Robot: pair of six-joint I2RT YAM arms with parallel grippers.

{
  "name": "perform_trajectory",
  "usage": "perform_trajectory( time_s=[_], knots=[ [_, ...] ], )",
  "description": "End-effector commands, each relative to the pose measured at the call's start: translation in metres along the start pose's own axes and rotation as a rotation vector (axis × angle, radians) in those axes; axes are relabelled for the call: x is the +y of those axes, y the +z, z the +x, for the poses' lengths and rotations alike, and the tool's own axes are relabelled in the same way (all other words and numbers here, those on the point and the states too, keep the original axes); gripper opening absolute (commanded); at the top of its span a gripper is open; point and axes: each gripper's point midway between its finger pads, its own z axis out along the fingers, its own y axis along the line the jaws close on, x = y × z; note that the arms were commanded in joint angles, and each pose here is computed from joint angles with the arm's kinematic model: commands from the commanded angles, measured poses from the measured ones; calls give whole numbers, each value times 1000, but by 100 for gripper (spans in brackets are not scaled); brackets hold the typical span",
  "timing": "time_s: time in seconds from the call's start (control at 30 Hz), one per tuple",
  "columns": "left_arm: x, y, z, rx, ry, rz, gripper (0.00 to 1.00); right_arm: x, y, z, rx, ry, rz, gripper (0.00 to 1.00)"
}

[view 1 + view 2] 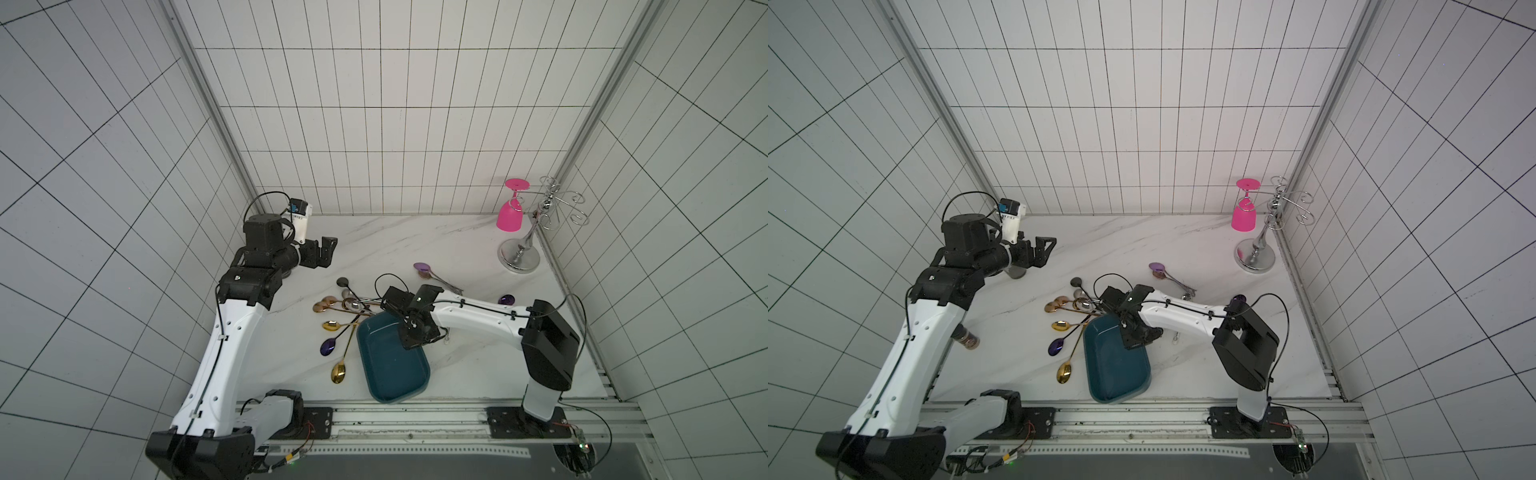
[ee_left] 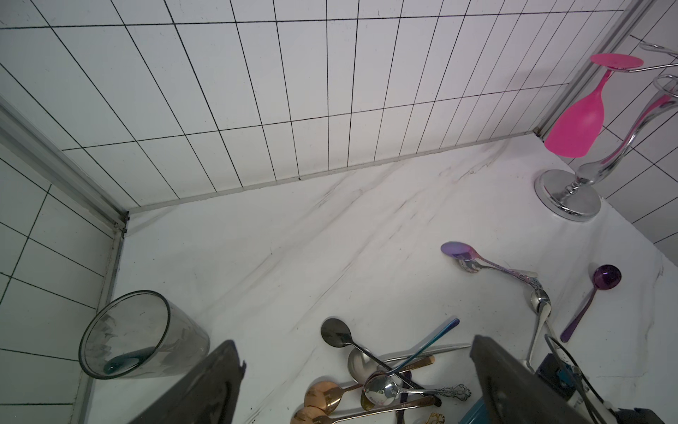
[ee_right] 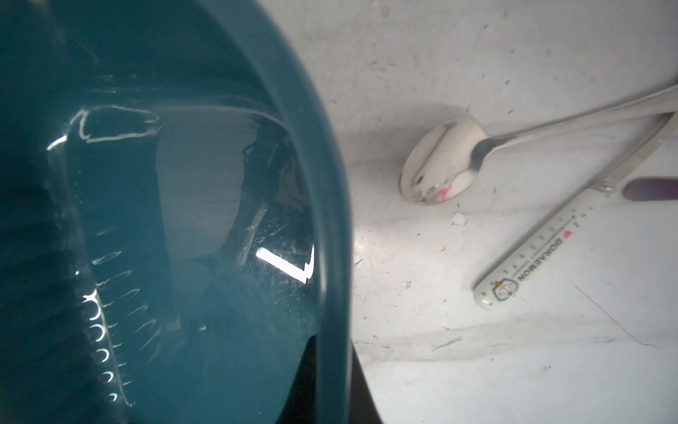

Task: Put the spoon into the storage box
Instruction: Move the spoon at the center of the board.

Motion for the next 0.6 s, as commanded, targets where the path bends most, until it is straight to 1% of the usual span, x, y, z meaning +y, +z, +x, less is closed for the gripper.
perform_trajectory(
  time_s=[0.0, 0.13, 0.37, 0.5, 0.57],
  knots=[
    [3, -7, -13, -42, -3, -27, 99, -12, 7, -19, -17, 67, 55, 0],
    [11, -9, -15, -45, -12, -71, 99, -18, 17, -40, -32, 106, 72, 0],
    [19, -11, -16, -46, -9, -121, 99, -27, 42, -70, -13, 167, 79, 0],
    [19, -10, -13, -36, -9, -122, 99, -41, 43, -99, -69, 215, 94, 0],
    [20, -9, -10, -25, -9, -123, 99, -43, 46, -110, -74, 225, 93, 0]
  ],
)
